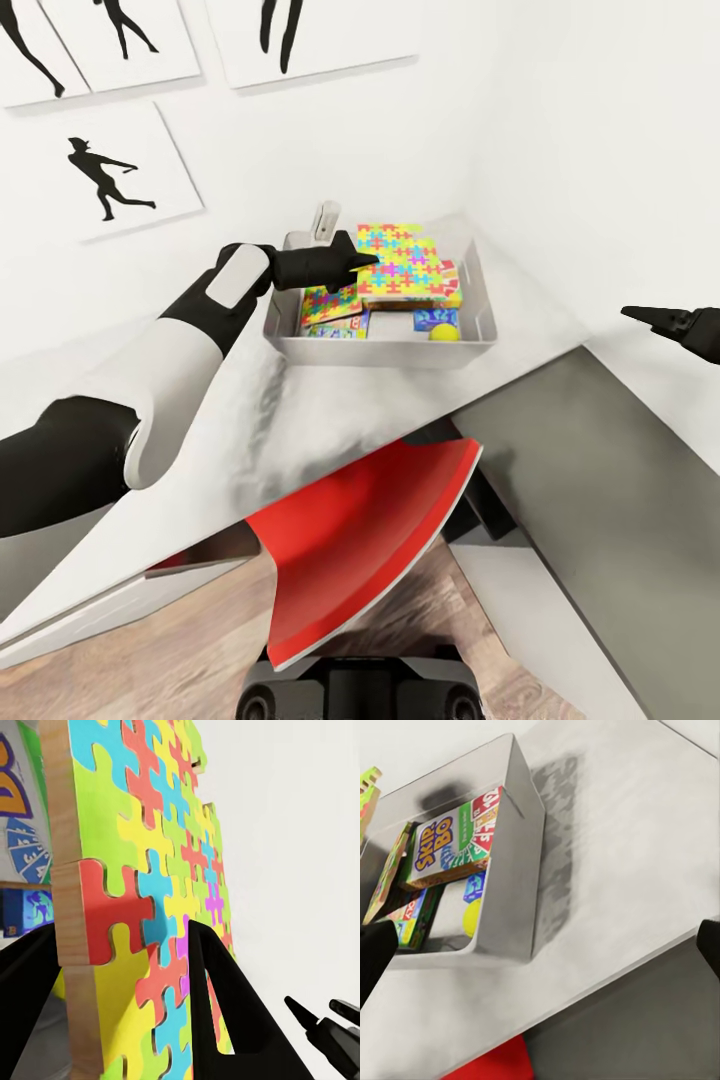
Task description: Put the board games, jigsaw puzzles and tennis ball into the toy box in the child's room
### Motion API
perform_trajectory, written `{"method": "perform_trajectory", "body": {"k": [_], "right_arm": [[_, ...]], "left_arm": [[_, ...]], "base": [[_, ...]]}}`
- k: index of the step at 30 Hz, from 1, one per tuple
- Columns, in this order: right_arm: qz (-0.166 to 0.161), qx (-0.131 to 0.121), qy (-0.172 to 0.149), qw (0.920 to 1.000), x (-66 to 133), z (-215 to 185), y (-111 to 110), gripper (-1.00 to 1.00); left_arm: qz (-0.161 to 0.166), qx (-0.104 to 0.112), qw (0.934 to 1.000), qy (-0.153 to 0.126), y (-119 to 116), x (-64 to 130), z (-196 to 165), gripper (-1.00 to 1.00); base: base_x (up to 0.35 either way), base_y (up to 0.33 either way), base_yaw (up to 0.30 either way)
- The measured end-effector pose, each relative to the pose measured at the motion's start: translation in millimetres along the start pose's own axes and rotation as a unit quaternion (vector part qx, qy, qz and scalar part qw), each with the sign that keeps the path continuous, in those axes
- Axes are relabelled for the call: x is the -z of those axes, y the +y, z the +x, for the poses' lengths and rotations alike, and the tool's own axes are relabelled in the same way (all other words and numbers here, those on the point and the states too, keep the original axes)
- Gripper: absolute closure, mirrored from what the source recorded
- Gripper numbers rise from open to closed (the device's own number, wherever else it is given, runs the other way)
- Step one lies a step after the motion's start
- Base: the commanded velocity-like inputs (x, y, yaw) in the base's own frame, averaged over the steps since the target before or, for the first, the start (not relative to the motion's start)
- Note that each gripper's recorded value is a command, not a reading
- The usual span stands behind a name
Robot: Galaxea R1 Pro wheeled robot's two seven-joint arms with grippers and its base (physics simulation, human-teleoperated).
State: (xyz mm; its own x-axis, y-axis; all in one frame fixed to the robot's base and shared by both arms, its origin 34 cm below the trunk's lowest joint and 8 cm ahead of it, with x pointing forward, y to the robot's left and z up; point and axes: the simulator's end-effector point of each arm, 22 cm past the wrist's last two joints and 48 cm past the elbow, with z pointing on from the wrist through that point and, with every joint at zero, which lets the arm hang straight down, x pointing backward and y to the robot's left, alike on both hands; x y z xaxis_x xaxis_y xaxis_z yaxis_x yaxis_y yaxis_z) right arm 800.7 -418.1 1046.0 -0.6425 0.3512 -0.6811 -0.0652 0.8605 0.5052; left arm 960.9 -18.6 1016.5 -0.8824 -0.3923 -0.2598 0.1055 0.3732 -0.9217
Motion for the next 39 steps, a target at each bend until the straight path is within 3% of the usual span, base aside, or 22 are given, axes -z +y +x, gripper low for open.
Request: {"method": "perform_trajectory", "body": {"k": [24,39], "right_arm": [[0.005,-0.005,0.011,0.9999,-10.3,11.9,-9.2,-1.0],[0.005,-0.005,0.012,0.9999,-10.7,12.3,-9.6,-1.0]], "left_arm": [[0.002,0.0,1.0,0.003,5.4,-6.4,-3.8,1.0],[0.002,0.002,1.0,0.003,7.7,-6.9,-2.1,1.0]], "base": [[0.0,0.0,-0.002],[0.0,0.0,-0.086]]}}
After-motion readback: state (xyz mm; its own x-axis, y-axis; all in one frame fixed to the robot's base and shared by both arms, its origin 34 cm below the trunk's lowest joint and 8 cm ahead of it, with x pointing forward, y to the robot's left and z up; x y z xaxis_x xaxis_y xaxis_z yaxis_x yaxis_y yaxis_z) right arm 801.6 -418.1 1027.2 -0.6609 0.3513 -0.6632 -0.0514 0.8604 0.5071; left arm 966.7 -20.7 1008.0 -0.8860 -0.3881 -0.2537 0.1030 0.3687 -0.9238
